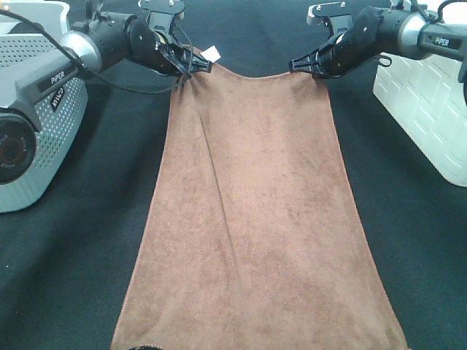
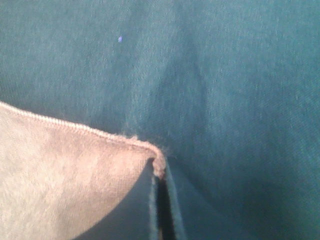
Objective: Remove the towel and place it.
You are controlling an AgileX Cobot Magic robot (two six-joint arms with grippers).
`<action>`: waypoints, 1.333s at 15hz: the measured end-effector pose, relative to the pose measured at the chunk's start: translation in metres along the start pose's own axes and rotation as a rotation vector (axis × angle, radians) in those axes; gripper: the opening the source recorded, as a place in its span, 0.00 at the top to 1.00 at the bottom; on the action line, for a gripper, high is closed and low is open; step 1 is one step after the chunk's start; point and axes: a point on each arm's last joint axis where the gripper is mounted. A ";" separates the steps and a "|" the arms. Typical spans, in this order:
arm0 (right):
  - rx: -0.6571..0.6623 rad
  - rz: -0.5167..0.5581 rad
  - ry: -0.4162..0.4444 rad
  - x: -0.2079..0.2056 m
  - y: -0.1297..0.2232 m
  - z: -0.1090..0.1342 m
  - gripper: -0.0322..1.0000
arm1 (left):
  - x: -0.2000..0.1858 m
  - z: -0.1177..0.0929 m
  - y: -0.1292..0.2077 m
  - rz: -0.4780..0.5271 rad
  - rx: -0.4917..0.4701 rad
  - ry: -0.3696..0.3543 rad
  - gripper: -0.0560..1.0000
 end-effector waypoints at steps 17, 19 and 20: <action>0.000 0.099 -0.029 -0.011 -0.002 -0.010 0.31 | 0.003 0.002 0.011 0.081 -0.017 -0.013 0.23; -0.006 0.130 -0.046 -0.042 -0.026 -0.009 0.31 | -0.023 0.002 -0.009 0.183 -0.018 -0.011 0.23; -0.008 0.182 -0.062 -0.059 -0.034 -0.008 0.31 | -0.040 0.002 -0.019 0.251 -0.018 -0.009 0.23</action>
Point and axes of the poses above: a point on each arm's last joint axis where the gripper is mounted, x pointing out along that axis toward the gripper, z along the wrist's bending axis when the last joint is at zero, y = z × x, and after that the axes turned 1 degree about x, right-handed
